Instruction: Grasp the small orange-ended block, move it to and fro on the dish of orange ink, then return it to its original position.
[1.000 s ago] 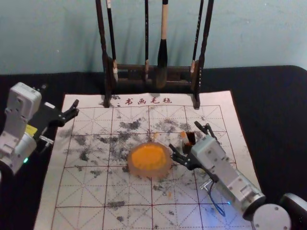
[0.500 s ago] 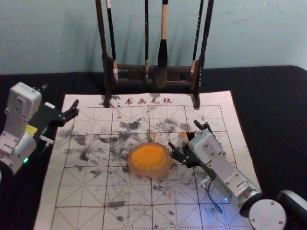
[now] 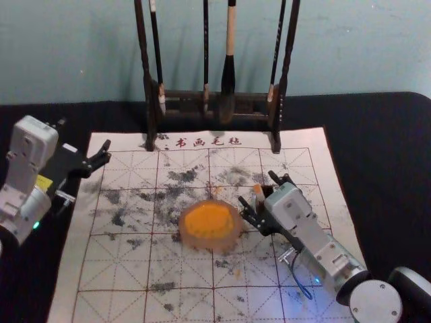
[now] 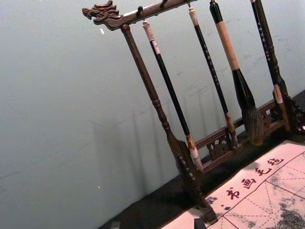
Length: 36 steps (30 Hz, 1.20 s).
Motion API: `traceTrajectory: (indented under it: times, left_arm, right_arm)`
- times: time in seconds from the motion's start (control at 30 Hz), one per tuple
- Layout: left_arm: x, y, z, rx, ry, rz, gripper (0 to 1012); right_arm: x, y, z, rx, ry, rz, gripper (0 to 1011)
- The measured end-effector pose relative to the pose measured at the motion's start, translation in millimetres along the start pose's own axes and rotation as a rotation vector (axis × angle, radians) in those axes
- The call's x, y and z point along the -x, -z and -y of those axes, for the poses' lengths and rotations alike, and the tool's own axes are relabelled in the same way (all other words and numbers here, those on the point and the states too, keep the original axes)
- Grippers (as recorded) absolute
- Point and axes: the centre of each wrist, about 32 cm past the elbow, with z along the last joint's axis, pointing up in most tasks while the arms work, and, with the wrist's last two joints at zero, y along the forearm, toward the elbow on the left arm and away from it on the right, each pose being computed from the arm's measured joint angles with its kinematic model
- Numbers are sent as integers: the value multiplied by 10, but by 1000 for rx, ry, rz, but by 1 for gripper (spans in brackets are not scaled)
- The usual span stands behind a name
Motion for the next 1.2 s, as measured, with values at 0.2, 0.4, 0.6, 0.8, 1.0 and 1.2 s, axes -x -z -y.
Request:
traceTrajectory:
  times: [0.2, 0.4, 0.6, 0.8, 1.0, 1.2]
  left_arm:
    - [0, 0, 0, 0, 0, 0, 1001]
    - [0, 0, 0, 0, 0, 0, 1001]
    - [0, 0, 0, 0, 0, 0, 1001]
    - [0, 0, 0, 0, 0, 0, 1001]
    - [0, 0, 0, 0, 0, 0, 1001]
    - [0, 0, 0, 0, 0, 0, 1001]
  right_arm:
    - [0, -1, 1, -1, 0, 0, 652]
    - [-1, 0, 1, -1, 1, 0, 477]
    - [-1, 0, 1, -1, 1, 0, 287]
    - [0, 0, 1, -2, 1, 0, 135]
    - [-1, 0, 1, -2, 1, -1, 135]
    - [-1, 0, 1, -2, 1, -1, 135]
